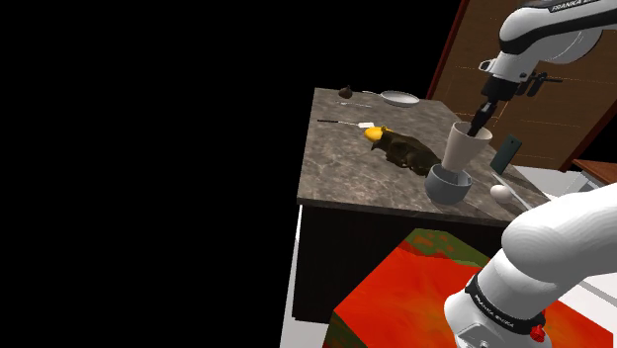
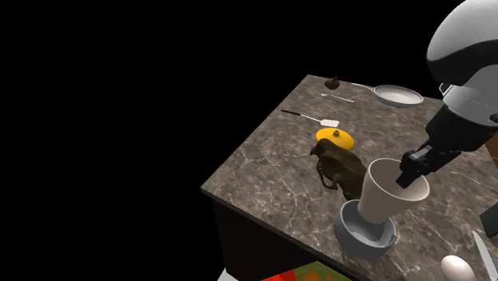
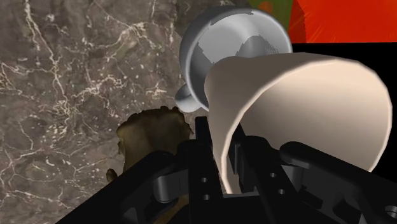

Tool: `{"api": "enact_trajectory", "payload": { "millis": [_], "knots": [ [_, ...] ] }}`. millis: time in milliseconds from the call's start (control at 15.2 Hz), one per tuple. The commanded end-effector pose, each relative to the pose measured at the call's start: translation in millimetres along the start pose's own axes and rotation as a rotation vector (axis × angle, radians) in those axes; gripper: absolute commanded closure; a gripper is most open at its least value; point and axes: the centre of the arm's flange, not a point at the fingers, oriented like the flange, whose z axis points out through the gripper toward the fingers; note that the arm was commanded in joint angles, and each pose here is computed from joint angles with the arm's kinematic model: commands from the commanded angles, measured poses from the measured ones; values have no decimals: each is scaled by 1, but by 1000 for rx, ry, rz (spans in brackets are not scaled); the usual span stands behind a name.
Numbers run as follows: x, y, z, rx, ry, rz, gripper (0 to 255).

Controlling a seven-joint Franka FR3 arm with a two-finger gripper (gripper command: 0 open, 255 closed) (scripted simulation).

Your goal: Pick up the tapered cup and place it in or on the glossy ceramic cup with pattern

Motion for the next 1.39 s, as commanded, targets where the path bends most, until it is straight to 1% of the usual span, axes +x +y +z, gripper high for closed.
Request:
{"api": "enact_trajectory", "payload": {
  "millis": [0, 528, 594, 924, 1188, 1320],
  "knots": [
    [-1, 1, 13, -1, 1, 0, 255],
    [-1, 1, 13, -1, 1, 0, 255],
    [-1, 1, 13, -1, 1, 0, 0],
    [-1, 1, 13, -1, 1, 0, 0],
    [-1, 1, -37, -1, 1, 0, 0],
    [-1, 1, -37, -1, 1, 0, 0]
  ]
}}
